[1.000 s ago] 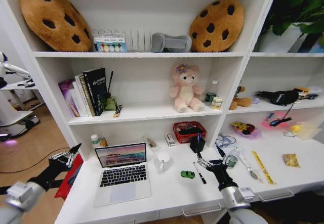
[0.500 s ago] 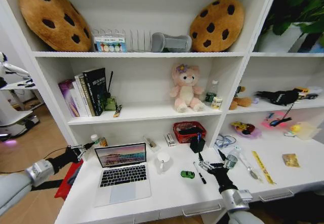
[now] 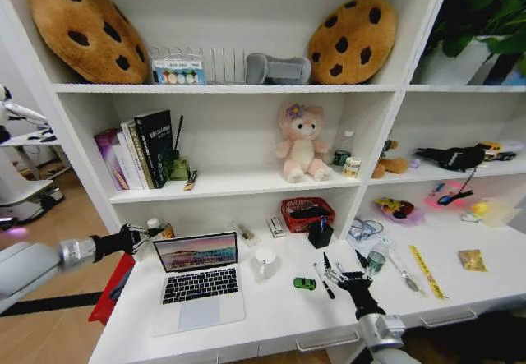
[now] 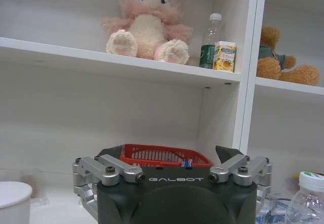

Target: Organize the objects on the table.

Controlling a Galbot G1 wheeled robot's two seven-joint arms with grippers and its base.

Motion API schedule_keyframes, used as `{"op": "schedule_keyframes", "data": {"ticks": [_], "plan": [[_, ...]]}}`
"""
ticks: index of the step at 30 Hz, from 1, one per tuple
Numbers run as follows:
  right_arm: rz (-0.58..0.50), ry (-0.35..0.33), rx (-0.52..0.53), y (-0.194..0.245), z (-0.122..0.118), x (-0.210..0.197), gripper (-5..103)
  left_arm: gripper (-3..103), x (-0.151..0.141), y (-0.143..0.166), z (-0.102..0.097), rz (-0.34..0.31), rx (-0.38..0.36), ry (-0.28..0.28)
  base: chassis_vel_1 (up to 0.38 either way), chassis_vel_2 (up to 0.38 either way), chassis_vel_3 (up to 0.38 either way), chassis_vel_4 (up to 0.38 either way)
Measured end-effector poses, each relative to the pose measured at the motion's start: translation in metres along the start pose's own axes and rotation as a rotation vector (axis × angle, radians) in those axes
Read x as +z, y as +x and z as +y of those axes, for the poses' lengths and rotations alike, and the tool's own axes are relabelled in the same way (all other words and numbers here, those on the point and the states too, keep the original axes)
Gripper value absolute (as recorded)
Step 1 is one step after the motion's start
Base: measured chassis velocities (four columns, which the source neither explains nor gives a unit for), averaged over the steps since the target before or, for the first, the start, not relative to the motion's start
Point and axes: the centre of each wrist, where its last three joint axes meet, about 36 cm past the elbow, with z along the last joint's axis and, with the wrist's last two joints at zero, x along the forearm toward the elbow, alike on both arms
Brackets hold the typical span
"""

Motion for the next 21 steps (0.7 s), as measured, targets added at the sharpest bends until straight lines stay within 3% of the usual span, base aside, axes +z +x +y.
{"op": "schedule_keyframes", "data": {"ticks": [10,21], "plan": [[0.0,-0.001,0.002,0.0,-0.001,0.005,100,0,-0.001,-0.01,0.005,0.024,0.062,-0.001,0.0,0.0,0.0,0.0],[0.004,-0.003,0.011,0.002,-0.002,0.012,100,0,0.007,-0.015,0.028,0.093,0.134,-0.075,0.0,0.0,0.0,0.0]]}}
